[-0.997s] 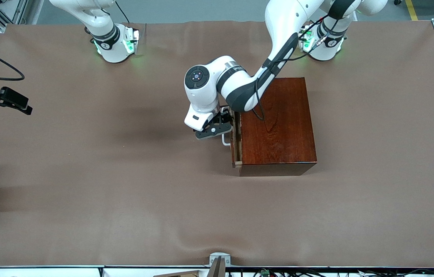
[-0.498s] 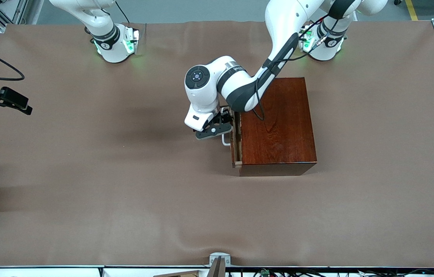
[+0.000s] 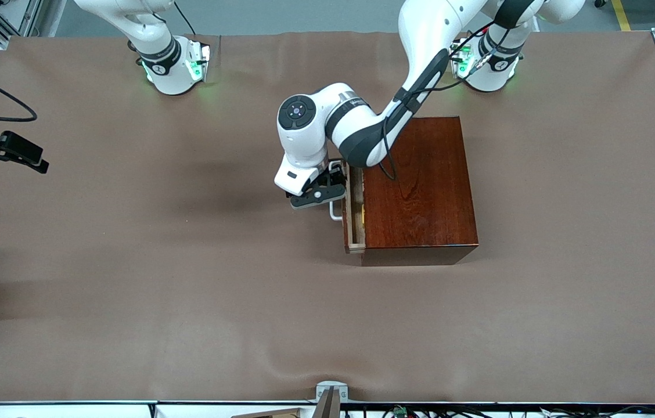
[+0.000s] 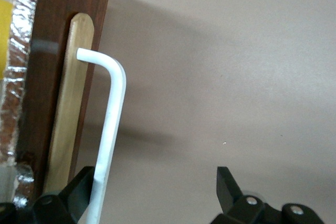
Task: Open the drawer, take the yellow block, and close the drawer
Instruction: 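Pull the drawer open by its handle with the left gripper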
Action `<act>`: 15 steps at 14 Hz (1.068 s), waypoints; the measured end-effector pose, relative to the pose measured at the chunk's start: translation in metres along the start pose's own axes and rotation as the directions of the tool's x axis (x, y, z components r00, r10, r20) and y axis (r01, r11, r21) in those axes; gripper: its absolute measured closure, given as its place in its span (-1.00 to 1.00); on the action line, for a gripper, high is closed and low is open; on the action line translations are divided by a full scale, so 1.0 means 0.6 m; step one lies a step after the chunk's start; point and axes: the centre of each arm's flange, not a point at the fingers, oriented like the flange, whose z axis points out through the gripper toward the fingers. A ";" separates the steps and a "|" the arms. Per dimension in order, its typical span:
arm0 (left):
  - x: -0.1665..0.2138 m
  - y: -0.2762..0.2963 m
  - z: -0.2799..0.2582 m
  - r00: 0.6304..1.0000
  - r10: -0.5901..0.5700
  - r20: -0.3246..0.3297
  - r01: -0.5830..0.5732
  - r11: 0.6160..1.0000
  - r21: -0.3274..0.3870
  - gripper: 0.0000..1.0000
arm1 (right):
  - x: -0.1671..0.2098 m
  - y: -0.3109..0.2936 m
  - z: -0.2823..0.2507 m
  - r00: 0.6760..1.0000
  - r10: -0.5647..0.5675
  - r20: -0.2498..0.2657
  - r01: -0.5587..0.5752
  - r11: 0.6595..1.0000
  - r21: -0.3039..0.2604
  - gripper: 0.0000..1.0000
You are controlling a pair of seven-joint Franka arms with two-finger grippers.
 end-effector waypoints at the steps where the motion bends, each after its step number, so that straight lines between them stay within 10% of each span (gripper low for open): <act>1: -0.001 0.002 -0.001 1.000 -0.004 -0.002 0.004 1.000 -0.007 -1.00 | 0.000 0.000 0.000 1.000 0.000 0.000 0.000 1.000 0.000 -1.00; 15: -0.021 0.030 -0.009 0.999 0.012 -0.039 -0.017 0.993 -0.115 -1.00 | 0.002 0.001 -0.001 1.000 0.001 -0.009 -0.001 1.000 0.001 -1.00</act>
